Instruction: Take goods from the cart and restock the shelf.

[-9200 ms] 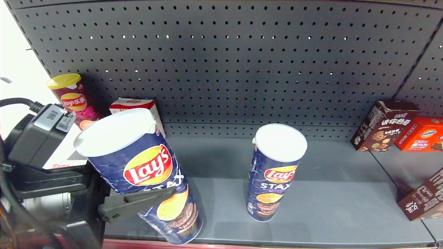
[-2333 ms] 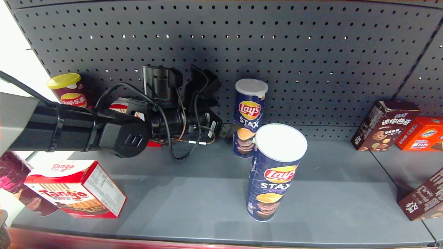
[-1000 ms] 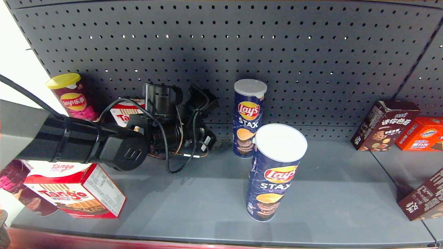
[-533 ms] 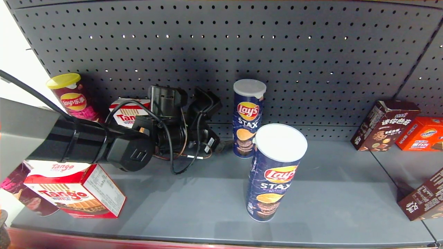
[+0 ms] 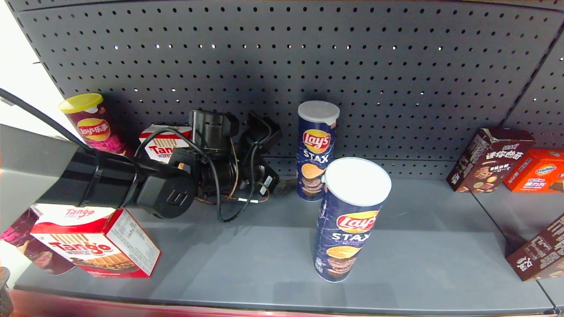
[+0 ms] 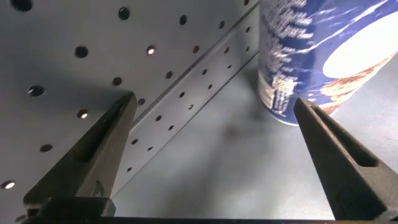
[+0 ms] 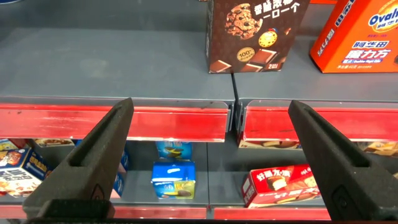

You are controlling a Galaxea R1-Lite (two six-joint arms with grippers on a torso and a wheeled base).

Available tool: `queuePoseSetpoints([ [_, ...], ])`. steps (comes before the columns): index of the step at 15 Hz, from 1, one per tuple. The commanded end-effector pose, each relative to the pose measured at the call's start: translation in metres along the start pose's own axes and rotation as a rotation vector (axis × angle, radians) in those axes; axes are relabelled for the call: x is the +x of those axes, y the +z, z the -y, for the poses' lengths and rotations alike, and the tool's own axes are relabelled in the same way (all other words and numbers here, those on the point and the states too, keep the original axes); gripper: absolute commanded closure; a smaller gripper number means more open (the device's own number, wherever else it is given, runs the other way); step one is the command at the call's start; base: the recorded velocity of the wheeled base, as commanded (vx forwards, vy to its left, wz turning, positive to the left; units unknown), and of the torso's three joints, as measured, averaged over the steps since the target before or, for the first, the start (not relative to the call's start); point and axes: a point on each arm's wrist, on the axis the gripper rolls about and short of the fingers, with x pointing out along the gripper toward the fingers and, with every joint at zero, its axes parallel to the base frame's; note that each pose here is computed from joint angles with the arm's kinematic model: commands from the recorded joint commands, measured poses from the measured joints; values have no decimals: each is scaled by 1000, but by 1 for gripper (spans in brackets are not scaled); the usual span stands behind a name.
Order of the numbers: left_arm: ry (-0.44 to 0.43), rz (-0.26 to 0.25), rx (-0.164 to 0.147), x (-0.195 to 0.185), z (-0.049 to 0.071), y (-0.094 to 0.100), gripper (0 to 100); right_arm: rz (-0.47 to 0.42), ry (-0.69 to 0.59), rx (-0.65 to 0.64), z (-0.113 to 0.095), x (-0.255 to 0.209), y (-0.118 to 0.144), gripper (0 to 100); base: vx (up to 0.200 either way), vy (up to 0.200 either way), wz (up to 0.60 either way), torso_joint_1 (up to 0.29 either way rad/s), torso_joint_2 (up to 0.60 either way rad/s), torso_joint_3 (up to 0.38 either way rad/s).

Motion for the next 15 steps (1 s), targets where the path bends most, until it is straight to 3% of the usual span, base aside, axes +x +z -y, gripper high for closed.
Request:
queuePoseSetpoints([
  [1, 22, -4, 0, 0, -2, 1, 0, 0, 0, -1, 0, 0, 0, 0, 0, 0, 0, 0, 0, 0],
  [12, 17, -15, 1, 11, 3, -3, 0, 0, 0, -1, 0, 0, 0, 0, 0, 0, 0, 0, 0, 0],
  [13, 18, -13, -1, 7, 3, -1, 0, 0, 0, 1, 0, 0, 0, 0, 0, 0, 0, 0, 0, 0],
  [15, 38, 42, 7, -28, 0, 21, 0, -1, 0, 1, 0, 0, 0, 0, 0, 0, 0, 0, 0, 0],
])
